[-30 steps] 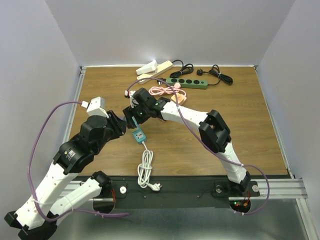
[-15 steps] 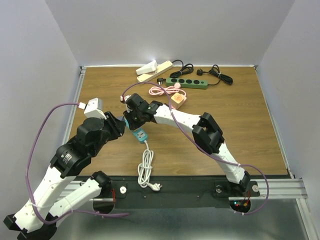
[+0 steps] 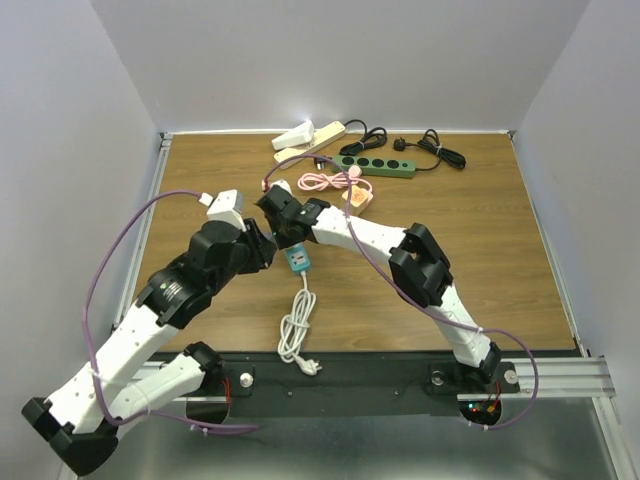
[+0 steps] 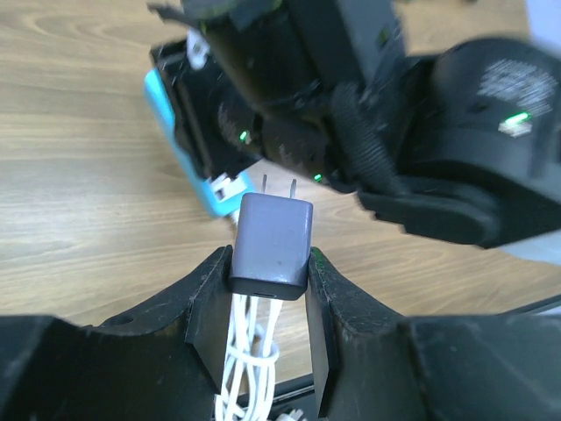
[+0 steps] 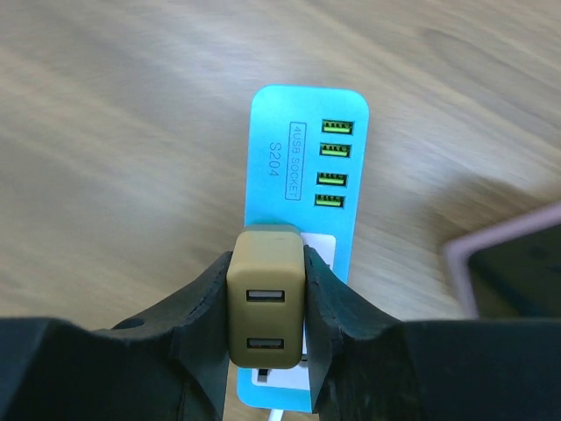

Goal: Insert the plug

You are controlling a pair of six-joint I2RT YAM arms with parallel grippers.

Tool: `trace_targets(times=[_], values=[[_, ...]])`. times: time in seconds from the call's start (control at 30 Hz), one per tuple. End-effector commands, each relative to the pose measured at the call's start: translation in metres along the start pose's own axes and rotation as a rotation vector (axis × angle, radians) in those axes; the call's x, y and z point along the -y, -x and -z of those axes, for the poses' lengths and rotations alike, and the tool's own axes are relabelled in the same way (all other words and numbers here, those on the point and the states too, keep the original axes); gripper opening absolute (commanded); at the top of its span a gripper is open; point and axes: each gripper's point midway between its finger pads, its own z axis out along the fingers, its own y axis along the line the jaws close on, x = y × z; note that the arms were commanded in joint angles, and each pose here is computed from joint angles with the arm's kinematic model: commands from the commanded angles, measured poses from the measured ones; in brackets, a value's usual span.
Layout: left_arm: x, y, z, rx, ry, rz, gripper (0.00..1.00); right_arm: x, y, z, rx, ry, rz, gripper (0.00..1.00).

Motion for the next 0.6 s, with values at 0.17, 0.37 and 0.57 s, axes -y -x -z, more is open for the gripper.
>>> trace_targets(times=[0.17,0.37,0.57], values=[[0.023,0.0,-0.025,0.015,-0.107,-0.049,0.0,0.102,-0.008,0.011,-0.031,-0.315,-0.069,0.0],[0.021,-0.005,-0.031,0.008,-0.108,-0.047,0.0,0.098,-0.023,-0.001,-0.075,-0.301,-0.059,0.0],[0.018,-0.009,-0.033,0.004,-0.098,-0.038,0.0,0.099,-0.056,-0.017,-0.153,-0.305,-0.047,0.01]])
